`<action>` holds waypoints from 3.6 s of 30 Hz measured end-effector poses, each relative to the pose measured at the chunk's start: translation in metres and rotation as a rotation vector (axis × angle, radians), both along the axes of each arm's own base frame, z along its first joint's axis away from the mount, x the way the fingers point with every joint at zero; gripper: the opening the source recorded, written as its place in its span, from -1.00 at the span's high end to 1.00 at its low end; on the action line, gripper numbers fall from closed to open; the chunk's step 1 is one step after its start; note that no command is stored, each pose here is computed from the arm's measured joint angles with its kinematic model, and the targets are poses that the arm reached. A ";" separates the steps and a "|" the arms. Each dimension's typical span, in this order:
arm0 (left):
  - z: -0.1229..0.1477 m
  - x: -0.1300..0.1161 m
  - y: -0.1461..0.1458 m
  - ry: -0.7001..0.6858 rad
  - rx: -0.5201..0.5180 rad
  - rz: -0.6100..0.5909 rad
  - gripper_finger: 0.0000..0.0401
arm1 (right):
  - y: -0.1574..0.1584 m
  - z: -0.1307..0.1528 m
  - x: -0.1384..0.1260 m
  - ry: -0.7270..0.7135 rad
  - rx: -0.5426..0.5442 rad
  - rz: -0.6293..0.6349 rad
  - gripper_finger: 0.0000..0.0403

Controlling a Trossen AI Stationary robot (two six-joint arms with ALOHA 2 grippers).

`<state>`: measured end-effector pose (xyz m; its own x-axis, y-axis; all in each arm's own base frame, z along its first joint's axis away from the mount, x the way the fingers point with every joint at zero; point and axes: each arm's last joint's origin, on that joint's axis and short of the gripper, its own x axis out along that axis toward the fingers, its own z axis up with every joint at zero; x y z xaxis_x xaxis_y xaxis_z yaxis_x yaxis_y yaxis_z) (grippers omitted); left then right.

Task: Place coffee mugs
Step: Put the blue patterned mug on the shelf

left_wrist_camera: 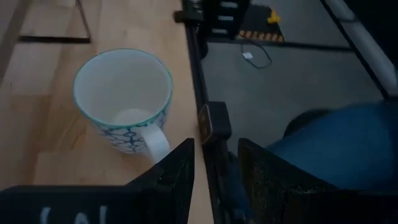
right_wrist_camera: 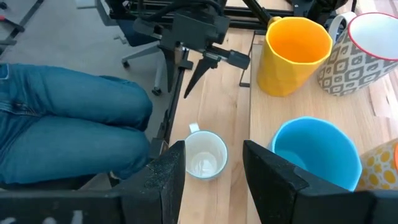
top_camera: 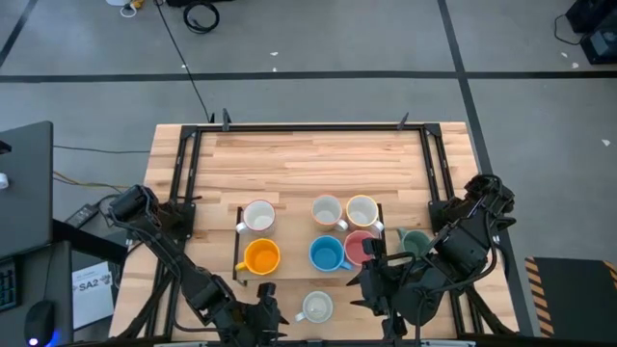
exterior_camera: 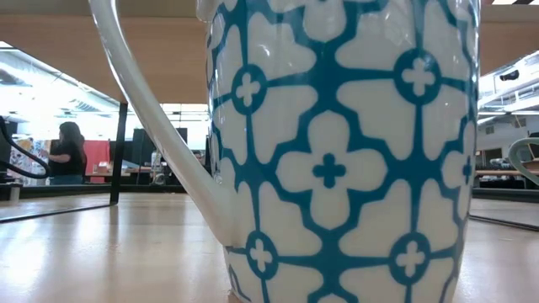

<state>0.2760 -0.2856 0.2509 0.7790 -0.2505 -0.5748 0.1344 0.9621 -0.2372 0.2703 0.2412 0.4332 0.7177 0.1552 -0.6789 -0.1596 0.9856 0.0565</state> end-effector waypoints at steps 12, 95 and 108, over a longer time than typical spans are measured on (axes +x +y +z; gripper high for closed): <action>-0.029 0.003 -0.022 -0.010 -0.083 0.102 0.35 | 0.000 0.000 0.000 -0.004 -0.019 0.017 0.17; -0.050 0.031 0.011 0.121 -0.130 0.331 -0.13 | 0.000 0.000 0.000 -0.002 -0.014 0.012 0.17; -0.051 0.032 0.010 0.117 -0.140 0.326 -0.13 | 0.000 0.000 0.000 -0.002 -0.014 0.012 0.17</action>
<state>0.3078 -0.2752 0.2003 0.7617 -0.0827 -0.6427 -0.2096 0.9070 -0.3651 0.2704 0.2410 0.4331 0.7171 0.1542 -0.6797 -0.1713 0.9843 0.0426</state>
